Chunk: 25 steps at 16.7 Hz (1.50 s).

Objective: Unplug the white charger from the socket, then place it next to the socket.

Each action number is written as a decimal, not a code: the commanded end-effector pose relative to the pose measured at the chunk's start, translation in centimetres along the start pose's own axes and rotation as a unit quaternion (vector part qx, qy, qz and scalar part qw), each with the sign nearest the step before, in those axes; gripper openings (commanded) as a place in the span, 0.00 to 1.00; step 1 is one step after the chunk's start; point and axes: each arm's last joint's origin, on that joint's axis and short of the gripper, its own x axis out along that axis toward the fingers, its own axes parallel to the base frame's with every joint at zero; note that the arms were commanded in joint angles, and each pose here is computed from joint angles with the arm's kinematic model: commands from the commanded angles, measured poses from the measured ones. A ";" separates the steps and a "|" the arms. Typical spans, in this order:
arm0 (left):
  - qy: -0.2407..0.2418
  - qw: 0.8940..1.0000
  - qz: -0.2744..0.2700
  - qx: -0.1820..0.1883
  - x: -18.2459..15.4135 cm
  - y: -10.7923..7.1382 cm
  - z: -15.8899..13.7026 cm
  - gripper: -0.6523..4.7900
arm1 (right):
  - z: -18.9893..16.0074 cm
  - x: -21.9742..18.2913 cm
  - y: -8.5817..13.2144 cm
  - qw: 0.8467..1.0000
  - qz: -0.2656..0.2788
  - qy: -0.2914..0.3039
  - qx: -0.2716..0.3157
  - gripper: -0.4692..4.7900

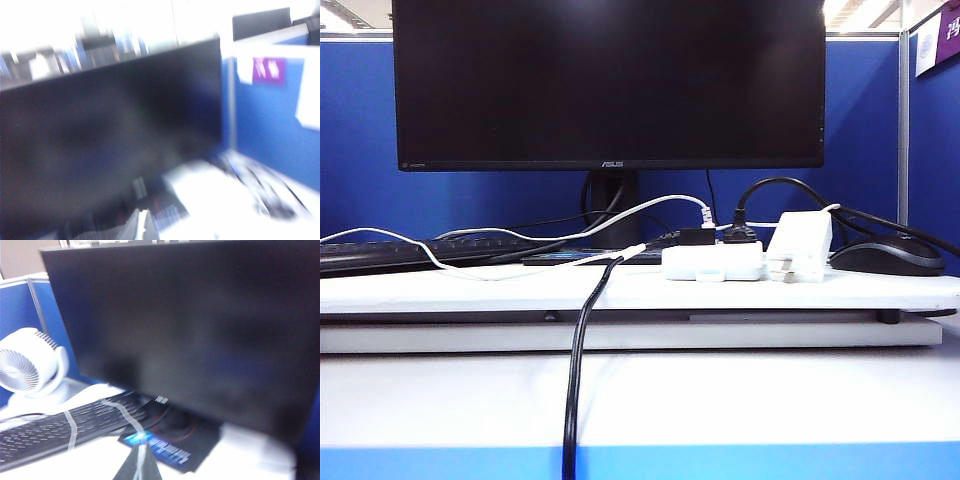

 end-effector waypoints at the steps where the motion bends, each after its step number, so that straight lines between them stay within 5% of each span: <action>1: 0.066 0.997 0.017 -0.029 -3.7 0.0 -2.6 0.11 | -0.7 -1.0 0.3 1.000 -0.008 -0.008 -0.028 0.09; 6: 0.056 0.995 0.013 -0.077 -5.4 -1.7 -11.9 0.11 | -9.3 -2.7 0.7 1.000 -0.006 -0.008 -0.024 0.09; 15: 0.085 0.991 -0.027 -0.101 2.4 -5.2 -25.1 0.11 | -25.7 -3.4 -0.1 0.989 -0.079 0.109 0.057 0.09; 25: 0.171 0.982 -0.037 -0.077 5.0 -7.0 -33.3 0.11 | -32.1 -3.4 -0.4 0.979 -0.091 0.167 0.075 0.09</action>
